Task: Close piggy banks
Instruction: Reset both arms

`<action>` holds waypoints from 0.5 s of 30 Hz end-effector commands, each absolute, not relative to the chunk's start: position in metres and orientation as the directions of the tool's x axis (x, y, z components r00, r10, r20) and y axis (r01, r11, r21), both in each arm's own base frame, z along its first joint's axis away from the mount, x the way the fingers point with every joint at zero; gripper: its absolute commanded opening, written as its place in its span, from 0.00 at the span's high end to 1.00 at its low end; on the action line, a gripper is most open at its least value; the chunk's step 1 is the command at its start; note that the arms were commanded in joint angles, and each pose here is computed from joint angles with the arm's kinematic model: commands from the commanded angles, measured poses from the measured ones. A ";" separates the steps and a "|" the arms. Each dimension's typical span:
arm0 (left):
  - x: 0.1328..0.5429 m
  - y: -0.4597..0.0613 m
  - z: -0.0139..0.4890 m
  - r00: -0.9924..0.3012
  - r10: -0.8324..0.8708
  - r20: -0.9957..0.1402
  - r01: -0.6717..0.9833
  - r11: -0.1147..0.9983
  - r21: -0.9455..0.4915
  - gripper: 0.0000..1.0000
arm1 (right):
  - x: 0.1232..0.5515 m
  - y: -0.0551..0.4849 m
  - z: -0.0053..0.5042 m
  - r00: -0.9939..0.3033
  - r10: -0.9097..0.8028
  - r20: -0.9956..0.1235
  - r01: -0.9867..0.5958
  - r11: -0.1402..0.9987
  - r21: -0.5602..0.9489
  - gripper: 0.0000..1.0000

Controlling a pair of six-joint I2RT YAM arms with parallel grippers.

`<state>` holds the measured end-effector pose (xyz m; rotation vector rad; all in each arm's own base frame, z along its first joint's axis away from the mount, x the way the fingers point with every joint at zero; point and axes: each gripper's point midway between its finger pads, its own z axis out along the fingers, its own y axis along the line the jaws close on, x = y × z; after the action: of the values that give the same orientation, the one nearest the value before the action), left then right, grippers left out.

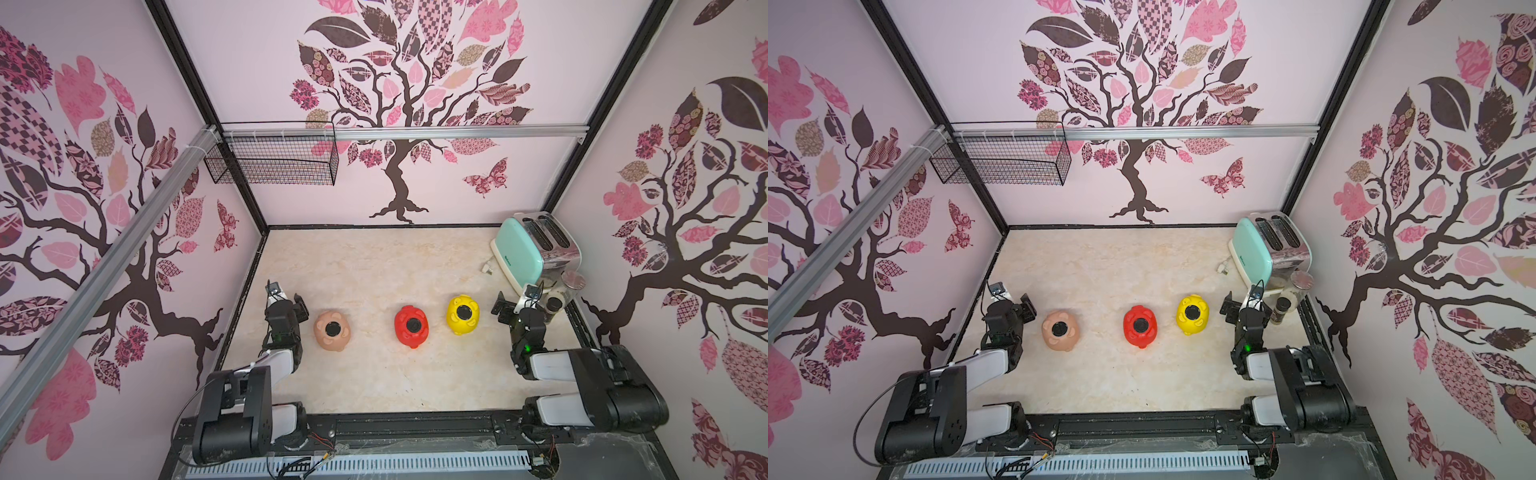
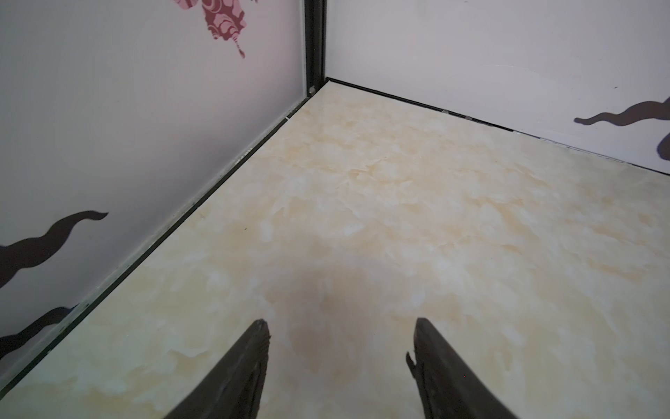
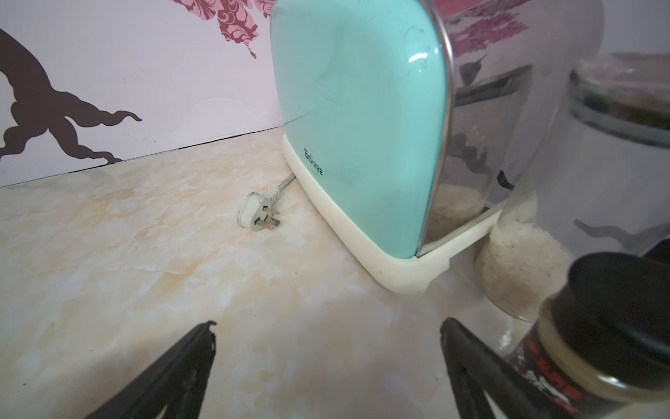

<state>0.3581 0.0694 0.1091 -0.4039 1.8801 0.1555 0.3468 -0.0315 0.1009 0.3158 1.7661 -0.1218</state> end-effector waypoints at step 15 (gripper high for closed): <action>0.405 0.035 0.107 -0.333 -0.075 -0.940 -0.158 0.987 -0.023 0.02 | 0.381 -0.026 0.112 -0.175 0.123 -0.977 0.250 0.965 0.076 0.00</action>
<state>0.4072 0.0381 0.1059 -0.1955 1.9109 0.0895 0.3793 -0.0259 0.1097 0.2822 1.7466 -0.1110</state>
